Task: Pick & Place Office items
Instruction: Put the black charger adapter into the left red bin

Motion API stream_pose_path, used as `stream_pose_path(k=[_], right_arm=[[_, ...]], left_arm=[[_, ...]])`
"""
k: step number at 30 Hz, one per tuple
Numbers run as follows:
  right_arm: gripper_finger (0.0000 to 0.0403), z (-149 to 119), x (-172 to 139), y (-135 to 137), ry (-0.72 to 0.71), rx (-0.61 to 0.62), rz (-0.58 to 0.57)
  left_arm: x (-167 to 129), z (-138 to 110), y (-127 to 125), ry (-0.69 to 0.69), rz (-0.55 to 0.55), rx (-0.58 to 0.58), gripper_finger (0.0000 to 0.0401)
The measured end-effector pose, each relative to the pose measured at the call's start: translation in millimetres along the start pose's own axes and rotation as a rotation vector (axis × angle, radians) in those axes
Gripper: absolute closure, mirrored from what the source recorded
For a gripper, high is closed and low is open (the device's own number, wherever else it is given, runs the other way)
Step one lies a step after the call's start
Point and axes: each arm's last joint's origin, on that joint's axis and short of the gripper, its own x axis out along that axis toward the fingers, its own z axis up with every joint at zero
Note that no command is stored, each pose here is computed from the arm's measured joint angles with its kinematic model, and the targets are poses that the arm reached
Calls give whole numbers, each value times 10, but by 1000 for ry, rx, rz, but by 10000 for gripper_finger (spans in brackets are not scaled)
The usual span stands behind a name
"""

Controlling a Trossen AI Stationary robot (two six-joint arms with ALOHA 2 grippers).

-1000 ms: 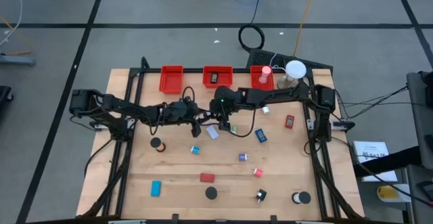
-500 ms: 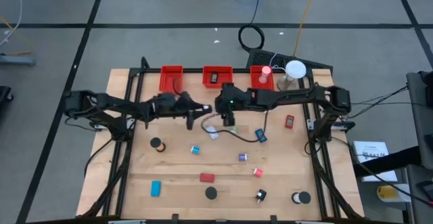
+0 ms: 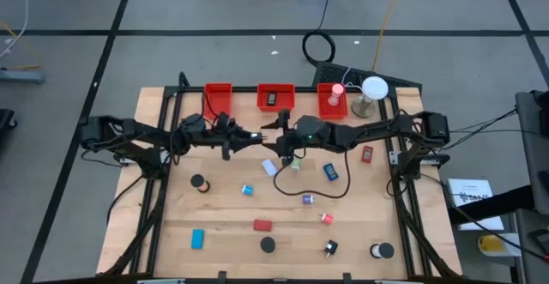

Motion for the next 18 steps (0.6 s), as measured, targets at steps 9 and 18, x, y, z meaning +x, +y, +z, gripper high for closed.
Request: stream_pose_path(k=[9,18], right_arm=[[185,80,-3,7,-122,-8,46],[240,156,-10,45,-183,-20,65]], left_arm=[[19,8,-85,-18,-66,-23,252],[45,-17,-180,-16,-120,-61,252]])
